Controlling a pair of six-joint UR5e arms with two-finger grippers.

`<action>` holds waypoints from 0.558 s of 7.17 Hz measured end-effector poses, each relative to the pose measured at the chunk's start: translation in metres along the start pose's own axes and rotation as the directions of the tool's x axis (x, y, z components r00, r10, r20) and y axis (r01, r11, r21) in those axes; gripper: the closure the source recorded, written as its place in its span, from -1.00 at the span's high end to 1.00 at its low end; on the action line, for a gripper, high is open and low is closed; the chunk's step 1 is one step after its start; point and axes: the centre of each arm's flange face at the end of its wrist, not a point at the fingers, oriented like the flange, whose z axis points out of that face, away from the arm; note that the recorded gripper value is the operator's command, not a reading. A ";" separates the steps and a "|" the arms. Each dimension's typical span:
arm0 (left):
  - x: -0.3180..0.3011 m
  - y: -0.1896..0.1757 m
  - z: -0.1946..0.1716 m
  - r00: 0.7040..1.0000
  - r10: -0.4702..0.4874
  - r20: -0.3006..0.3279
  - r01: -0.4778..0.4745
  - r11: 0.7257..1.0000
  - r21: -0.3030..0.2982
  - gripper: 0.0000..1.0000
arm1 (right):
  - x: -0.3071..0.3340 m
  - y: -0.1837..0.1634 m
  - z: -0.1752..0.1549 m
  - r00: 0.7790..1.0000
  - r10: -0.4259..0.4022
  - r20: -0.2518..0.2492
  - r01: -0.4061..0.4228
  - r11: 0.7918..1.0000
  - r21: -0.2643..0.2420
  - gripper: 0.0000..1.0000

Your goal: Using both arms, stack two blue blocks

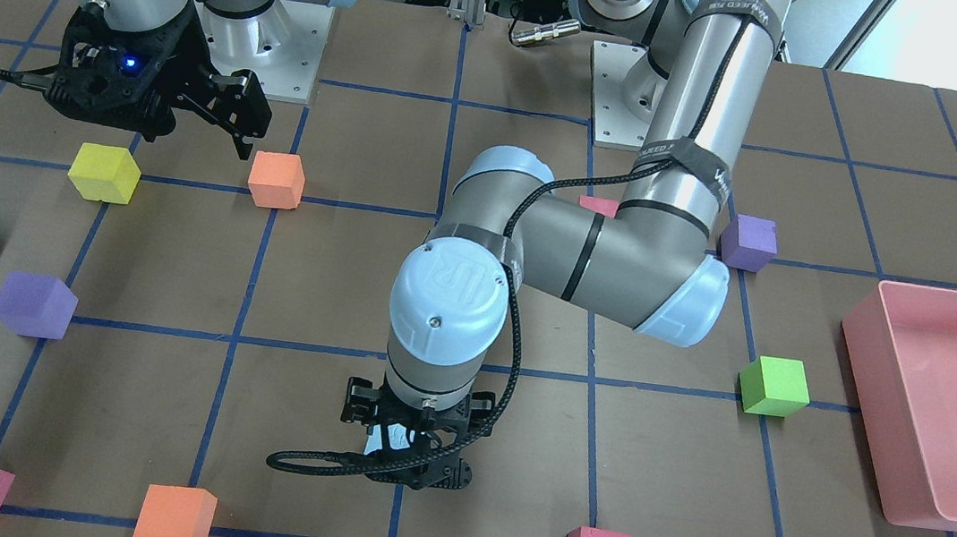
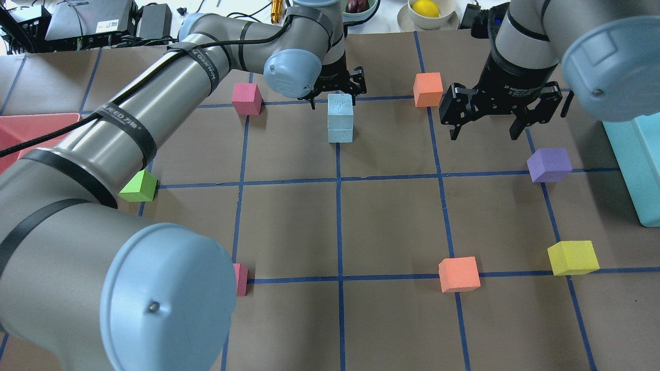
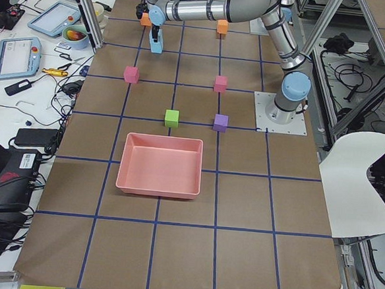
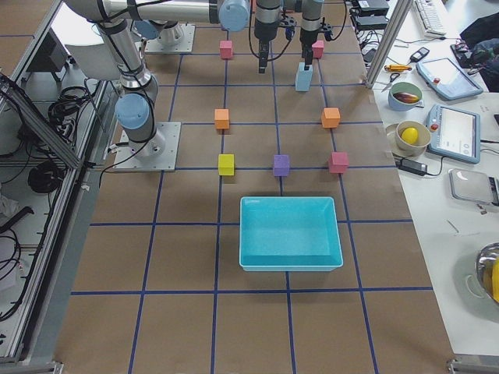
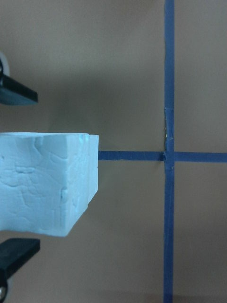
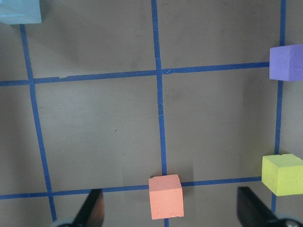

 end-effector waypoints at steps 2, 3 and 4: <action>-0.054 0.016 -0.067 0.998 0.069 0.014 -0.068 0.995 -0.078 1.00 | 0.000 0.000 0.000 1.000 -0.001 0.000 0.001 1.000 -0.001 1.00; -0.086 0.027 -0.100 0.995 0.104 0.015 -0.101 0.989 -0.105 1.00 | 0.000 0.000 0.000 1.000 -0.002 -0.001 0.002 1.000 -0.001 1.00; -0.116 0.044 -0.126 0.989 0.149 0.014 -0.146 0.982 -0.122 1.00 | 0.000 0.000 0.000 1.000 -0.003 -0.001 0.003 1.000 -0.001 1.00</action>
